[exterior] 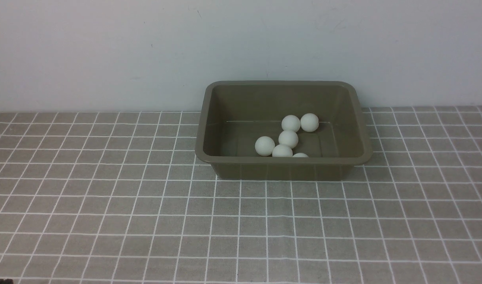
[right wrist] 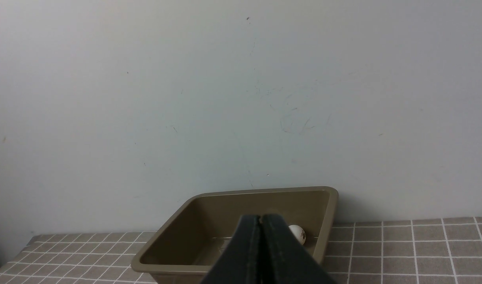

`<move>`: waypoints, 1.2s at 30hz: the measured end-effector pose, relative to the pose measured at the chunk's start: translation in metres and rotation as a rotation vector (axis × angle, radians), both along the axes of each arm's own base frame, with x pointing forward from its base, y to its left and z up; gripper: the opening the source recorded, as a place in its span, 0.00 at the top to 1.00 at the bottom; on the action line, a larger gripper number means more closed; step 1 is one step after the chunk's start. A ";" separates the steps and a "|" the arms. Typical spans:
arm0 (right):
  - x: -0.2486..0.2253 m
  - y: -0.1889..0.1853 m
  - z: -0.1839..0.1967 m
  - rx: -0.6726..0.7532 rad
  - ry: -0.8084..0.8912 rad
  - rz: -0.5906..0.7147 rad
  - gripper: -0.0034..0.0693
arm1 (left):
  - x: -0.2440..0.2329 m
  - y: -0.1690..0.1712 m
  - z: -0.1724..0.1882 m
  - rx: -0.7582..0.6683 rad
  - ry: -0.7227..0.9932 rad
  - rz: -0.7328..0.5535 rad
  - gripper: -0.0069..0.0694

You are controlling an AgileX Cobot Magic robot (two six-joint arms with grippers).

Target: Put the table tennis balls into the box on the grey coffee tablecloth.

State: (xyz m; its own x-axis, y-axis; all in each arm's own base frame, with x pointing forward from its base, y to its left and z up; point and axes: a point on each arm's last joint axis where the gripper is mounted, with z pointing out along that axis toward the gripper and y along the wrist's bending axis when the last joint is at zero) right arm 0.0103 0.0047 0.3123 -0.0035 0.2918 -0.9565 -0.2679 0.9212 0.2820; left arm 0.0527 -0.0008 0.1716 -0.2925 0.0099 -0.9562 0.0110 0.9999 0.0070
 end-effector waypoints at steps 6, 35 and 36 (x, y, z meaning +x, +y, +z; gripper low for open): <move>0.000 0.000 0.000 0.000 0.000 0.000 0.97 | 0.000 0.000 0.000 0.000 0.000 0.000 0.92; 0.032 -0.008 -0.066 -0.304 0.058 -0.278 0.97 | 0.000 0.000 0.000 0.000 0.002 0.001 0.92; 0.039 -0.007 -0.090 -0.318 0.089 -0.273 0.97 | 0.000 0.000 0.000 0.000 0.002 0.001 0.92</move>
State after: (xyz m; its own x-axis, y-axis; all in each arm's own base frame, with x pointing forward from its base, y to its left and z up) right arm 0.0496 -0.0025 0.2226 -0.0539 -0.0160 -0.9984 0.0105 0.9998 -0.0166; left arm 0.0527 -0.0007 0.1714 -0.2944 0.0095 -0.9556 0.0098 0.9999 0.0070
